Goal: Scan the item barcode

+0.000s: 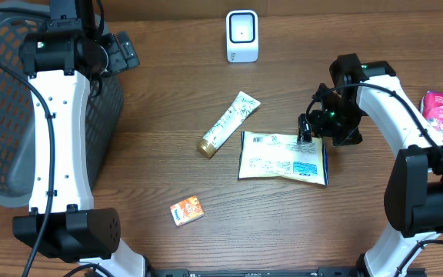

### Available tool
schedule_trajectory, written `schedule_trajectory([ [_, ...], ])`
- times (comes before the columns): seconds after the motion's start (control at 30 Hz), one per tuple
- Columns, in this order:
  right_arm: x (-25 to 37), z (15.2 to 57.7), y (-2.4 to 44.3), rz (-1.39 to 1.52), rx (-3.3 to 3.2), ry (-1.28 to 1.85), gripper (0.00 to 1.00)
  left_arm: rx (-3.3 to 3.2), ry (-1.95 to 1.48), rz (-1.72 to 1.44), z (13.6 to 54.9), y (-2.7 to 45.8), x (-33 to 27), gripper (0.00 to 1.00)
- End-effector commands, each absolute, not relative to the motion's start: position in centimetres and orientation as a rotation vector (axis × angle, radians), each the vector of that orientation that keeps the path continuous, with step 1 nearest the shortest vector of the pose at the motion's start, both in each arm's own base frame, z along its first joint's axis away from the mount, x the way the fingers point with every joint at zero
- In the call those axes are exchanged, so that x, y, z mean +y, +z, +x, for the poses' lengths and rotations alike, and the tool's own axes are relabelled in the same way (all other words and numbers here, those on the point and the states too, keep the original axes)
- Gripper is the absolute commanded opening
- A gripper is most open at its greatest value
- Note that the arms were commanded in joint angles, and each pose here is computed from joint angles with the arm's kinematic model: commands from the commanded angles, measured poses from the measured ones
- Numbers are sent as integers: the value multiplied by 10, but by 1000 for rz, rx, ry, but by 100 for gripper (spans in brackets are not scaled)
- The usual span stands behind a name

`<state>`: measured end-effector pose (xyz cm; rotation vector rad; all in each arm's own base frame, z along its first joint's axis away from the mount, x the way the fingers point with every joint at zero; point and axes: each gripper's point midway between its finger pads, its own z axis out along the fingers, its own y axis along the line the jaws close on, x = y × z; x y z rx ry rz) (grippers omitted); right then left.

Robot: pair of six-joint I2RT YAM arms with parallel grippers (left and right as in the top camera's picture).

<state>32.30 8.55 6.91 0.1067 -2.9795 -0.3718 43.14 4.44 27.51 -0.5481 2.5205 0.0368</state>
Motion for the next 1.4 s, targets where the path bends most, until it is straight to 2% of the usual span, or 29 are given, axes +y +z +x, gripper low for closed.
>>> schedule_trajectory([
  [0.0,87,327,74,29,-2989,-376,100,2540,35,-546,432,269,43,100],
  [0.07,103,321,80,-41,-2935,-511,100,2540,35,-547,432,269,43,100],
  [0.2,154,309,118,-149,-2682,-1035,100,2540,35,-547,432,269,43,100],
  [0.3,161,302,133,-173,-2631,-1104,100,2540,35,-547,432,269,43,100],
  [0.4,158,300,144,-296,-2635,-1064,100,2540,35,-547,432,269,43,100],
  [0.57,87,296,149,-1024,-2805,-404,100,2540,35,-547,432,269,43,100],
  [0.67,71,297,184,-1247,-2951,-336,100,2540,35,-547,432,269,43,100],
  [0.8,57,278,246,-1287,-3258,-318,100,2540,35,-547,432,269,43,100],
  [0.87,42,247,269,-1293,-3360,-229,100,2540,35,-547,432,269,43,100],
  [1.0,31,192,286,-1241,-3409,-247,100,2540,35,-547,432,269,43,100],
  [1.1,24,175,284,-1363,-3386,-314,100,2540,35,-547,432,269,43,100],
  [1.17,24,175,267,-1373,-3382,-317,100,2540,35,-547,432,269,43,100],
  [1.3,21,168,196,-1582,-3160,-177,100,2540,35,-547,432,269,43,100],
  [1.37,33,174,164,-1582,-3102,-232,100,2540,35,-547,432,269,43,100],
])
